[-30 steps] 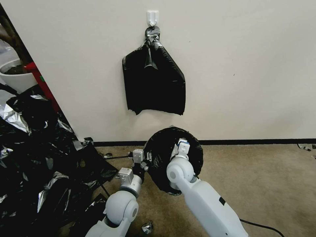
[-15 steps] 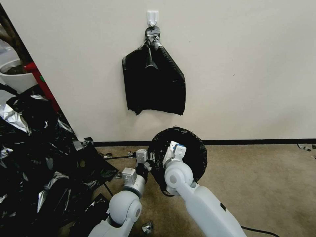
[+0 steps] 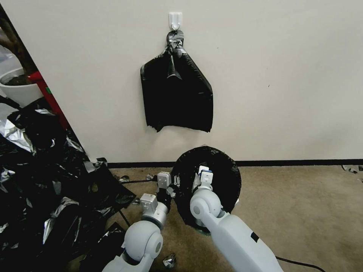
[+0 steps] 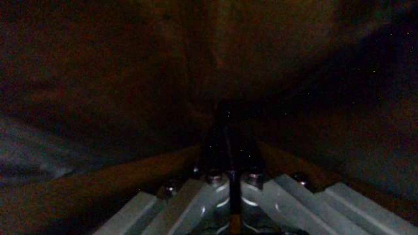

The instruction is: Place a trash bag onto the trash bin.

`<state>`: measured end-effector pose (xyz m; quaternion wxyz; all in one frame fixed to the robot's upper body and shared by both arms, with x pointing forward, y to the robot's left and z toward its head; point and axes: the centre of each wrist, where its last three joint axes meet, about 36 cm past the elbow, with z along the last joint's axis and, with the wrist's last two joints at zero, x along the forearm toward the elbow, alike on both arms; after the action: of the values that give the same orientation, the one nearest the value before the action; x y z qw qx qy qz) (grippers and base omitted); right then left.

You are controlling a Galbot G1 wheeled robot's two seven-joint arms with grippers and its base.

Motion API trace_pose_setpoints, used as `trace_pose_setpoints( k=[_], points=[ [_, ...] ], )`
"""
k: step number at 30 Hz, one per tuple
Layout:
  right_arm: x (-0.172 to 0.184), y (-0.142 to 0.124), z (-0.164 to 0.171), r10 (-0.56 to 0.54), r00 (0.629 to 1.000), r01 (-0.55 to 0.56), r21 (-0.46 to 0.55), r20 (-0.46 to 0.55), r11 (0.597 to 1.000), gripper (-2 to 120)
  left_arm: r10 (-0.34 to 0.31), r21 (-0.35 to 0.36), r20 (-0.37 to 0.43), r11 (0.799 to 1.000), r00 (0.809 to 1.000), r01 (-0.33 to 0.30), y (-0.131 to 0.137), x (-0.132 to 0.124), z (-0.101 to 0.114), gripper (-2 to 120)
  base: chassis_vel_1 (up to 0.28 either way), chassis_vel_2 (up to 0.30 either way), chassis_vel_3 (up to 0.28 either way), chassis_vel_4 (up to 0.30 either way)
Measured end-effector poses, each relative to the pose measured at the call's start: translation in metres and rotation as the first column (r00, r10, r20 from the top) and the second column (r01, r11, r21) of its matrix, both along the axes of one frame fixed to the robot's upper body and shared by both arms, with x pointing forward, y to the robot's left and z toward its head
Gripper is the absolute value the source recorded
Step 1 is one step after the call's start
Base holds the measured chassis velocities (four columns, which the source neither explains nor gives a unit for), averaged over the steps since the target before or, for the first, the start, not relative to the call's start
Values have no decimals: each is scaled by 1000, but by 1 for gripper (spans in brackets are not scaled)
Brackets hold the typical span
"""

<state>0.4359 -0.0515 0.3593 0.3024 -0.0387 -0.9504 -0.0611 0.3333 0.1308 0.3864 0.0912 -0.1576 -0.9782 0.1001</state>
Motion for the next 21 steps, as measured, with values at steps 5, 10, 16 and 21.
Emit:
trace_pose_setpoints(
  k=[5, 10, 16, 21],
  points=[
    [1, -1, 0, -6, 1000, 6, 1, 11, 1000, 0, -2, 1, -1, 1000, 1000, 2, 0, 0, 0, 2, 0, 0, 0, 0],
    [2, -4, 0, -17, 1000, 17, -9, 22, 1000, 0, 3, 6, -5, 1000, 1000, -3, 3, 2, -2, 2, 0, 0, 0, 0],
    [-10, -2, 9, -1, 999, 1, 9, 41, 1000, 0, 22, -4, -31, 1000, 999, -22, 9, 8, -5, 2, 0, 0, 0, 0],
    [-23, 3, 15, 27, 998, -29, 39, 53, 999, 0, 29, -10, -49, 1000, 998, -29, 10, 10, -6, 2, 0, 0, 0, 0]
  ],
)
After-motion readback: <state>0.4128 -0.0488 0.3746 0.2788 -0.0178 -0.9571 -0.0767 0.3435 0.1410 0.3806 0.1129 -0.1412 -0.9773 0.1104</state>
